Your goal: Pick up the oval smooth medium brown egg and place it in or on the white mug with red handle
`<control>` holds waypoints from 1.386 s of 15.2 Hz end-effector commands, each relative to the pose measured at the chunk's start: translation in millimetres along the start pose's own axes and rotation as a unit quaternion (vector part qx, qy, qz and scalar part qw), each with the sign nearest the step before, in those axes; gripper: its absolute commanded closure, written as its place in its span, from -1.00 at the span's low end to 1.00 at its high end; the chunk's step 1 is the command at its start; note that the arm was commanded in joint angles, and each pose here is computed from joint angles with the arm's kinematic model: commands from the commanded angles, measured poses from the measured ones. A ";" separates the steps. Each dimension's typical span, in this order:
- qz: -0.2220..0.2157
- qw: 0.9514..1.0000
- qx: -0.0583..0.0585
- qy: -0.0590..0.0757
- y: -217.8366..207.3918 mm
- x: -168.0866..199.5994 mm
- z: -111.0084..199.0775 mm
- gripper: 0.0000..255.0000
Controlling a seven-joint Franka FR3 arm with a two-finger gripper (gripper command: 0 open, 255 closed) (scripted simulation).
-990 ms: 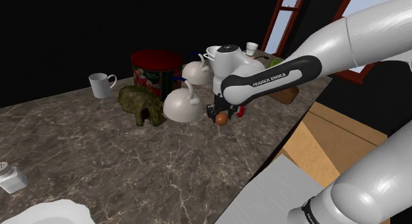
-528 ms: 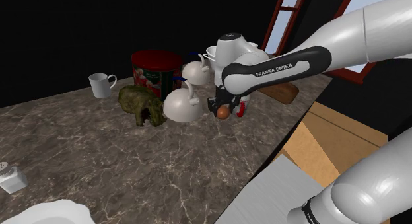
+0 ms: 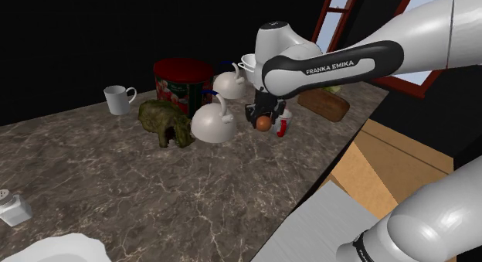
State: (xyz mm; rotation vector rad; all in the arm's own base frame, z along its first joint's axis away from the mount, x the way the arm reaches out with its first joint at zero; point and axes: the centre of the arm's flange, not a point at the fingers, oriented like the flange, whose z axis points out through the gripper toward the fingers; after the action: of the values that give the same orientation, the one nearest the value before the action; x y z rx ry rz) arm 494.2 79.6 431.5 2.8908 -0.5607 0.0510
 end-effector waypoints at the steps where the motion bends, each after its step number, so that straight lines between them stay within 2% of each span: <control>1: 0.000 1.000 0.000 0.000 1.9 1.9 -10.9 1.00; 12: 0.000 1.000 0.000 0.000 12.2 5.8 -65.3 1.00; 21: 0.000 1.000 0.000 0.000 109.8 70.4 -45.4 1.00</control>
State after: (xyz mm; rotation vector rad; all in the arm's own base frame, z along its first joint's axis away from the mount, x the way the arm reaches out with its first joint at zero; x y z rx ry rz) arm 517.8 -24.1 503.4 2.8910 -0.5623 0.0504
